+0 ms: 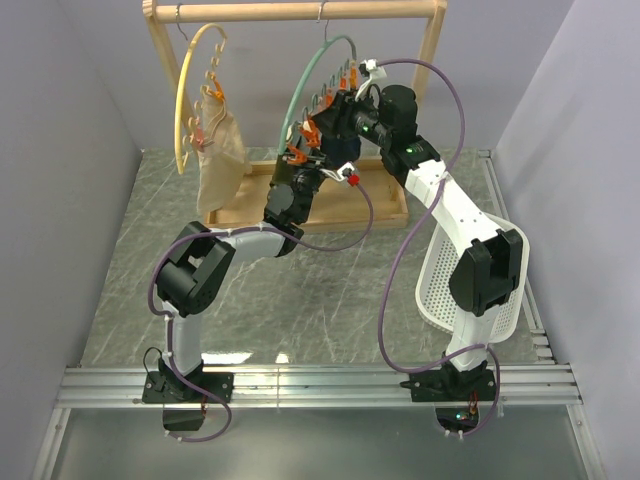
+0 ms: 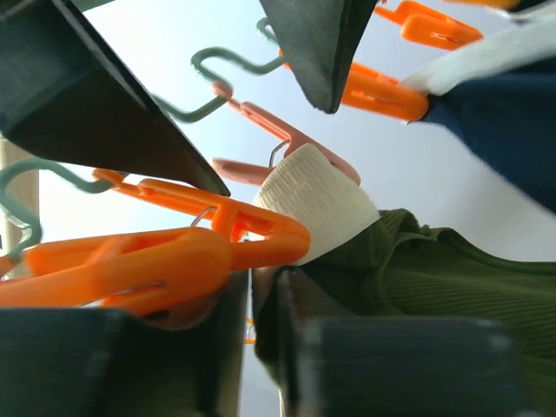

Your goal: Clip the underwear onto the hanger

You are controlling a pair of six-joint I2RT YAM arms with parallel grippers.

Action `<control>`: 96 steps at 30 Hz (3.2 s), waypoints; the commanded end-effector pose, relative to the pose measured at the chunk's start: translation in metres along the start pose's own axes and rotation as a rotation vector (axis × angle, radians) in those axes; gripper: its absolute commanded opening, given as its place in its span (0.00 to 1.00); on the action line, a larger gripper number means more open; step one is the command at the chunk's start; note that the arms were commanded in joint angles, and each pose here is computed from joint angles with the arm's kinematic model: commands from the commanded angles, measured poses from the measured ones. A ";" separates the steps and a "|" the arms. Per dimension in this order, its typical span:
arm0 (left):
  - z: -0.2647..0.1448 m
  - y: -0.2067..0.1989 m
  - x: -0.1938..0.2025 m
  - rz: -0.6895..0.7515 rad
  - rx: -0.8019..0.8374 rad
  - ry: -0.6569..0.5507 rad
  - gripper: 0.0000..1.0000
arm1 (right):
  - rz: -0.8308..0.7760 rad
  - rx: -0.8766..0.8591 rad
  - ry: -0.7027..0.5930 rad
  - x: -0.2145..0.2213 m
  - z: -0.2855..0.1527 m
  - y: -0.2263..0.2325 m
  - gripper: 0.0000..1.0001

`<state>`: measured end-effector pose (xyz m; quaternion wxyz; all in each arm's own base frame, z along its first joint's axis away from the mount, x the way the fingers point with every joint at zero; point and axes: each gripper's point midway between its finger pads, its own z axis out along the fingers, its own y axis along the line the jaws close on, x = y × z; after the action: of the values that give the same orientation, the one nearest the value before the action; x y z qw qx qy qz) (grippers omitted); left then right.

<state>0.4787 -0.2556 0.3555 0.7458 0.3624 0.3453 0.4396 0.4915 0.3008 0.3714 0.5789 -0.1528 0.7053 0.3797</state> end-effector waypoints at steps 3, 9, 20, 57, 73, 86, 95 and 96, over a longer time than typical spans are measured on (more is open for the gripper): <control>-0.002 0.031 0.007 -0.062 -0.061 0.034 0.35 | -0.043 -0.013 -0.083 -0.039 -0.013 0.017 0.62; -0.011 0.014 0.015 -0.068 0.022 0.074 0.50 | -0.058 -0.009 -0.092 -0.043 -0.017 0.019 0.65; -0.035 -0.017 0.018 -0.130 0.220 0.132 0.80 | -0.070 0.011 -0.087 -0.048 -0.026 0.015 0.69; -0.259 -0.034 -0.026 -0.948 1.298 0.191 0.91 | -0.095 -0.168 -0.014 -0.039 -0.096 0.050 0.68; -0.202 0.003 0.022 -1.236 1.103 0.023 0.79 | -0.174 -0.160 0.075 0.002 -0.156 0.053 0.66; -0.155 0.058 -0.025 -1.317 0.887 -0.328 0.81 | -0.198 -0.242 0.059 0.004 -0.164 0.069 0.63; -0.128 0.066 -0.074 -1.317 0.818 -0.459 0.77 | -0.189 -0.316 0.028 -0.012 -0.152 0.078 0.61; -0.122 0.066 -0.073 -1.325 0.782 -0.442 0.75 | -0.183 -0.316 0.022 -0.014 -0.152 0.079 0.60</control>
<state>0.3158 -0.2650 0.3151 0.6618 0.4241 0.5113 -0.3474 0.3354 0.2404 0.3853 0.5393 -0.3005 0.6633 0.4229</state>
